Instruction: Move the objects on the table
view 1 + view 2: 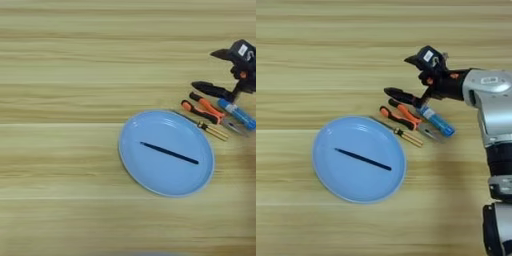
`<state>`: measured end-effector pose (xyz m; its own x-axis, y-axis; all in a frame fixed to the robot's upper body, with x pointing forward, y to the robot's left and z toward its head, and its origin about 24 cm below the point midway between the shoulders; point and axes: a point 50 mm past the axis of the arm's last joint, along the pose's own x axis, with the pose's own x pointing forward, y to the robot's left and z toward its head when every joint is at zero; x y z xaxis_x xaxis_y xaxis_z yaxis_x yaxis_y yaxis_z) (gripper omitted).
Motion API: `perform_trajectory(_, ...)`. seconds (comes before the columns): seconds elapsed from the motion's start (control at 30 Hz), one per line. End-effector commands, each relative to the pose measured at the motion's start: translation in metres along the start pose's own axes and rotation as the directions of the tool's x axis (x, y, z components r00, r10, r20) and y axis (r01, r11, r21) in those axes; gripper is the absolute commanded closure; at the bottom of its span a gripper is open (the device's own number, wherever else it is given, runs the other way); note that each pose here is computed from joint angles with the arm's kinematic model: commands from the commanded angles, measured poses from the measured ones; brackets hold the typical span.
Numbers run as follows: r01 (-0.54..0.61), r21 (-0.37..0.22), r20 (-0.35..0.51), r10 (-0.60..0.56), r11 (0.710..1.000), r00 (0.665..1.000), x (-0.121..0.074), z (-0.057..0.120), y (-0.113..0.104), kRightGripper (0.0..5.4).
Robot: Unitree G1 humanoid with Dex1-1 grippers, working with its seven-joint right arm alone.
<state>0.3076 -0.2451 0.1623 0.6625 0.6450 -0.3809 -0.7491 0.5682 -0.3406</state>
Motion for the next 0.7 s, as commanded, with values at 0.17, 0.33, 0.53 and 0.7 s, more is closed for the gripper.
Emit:
perform_trajectory(0.17,-0.002,-0.104,0.097,0.012,0.995,0.995,-0.017,0.041,0.01,0.02)
perform_trajectory(0.33,-0.067,-0.091,0.104,0.077,0.994,0.992,-0.016,0.042,0.024,0.02)
perform_trajectory(0.53,-0.144,-0.088,0.083,0.151,0.986,0.985,-0.014,0.035,0.041,0.02)
perform_trajectory(0.7,-0.189,-0.069,0.054,0.193,0.98,0.98,-0.008,0.025,0.051,0.02)
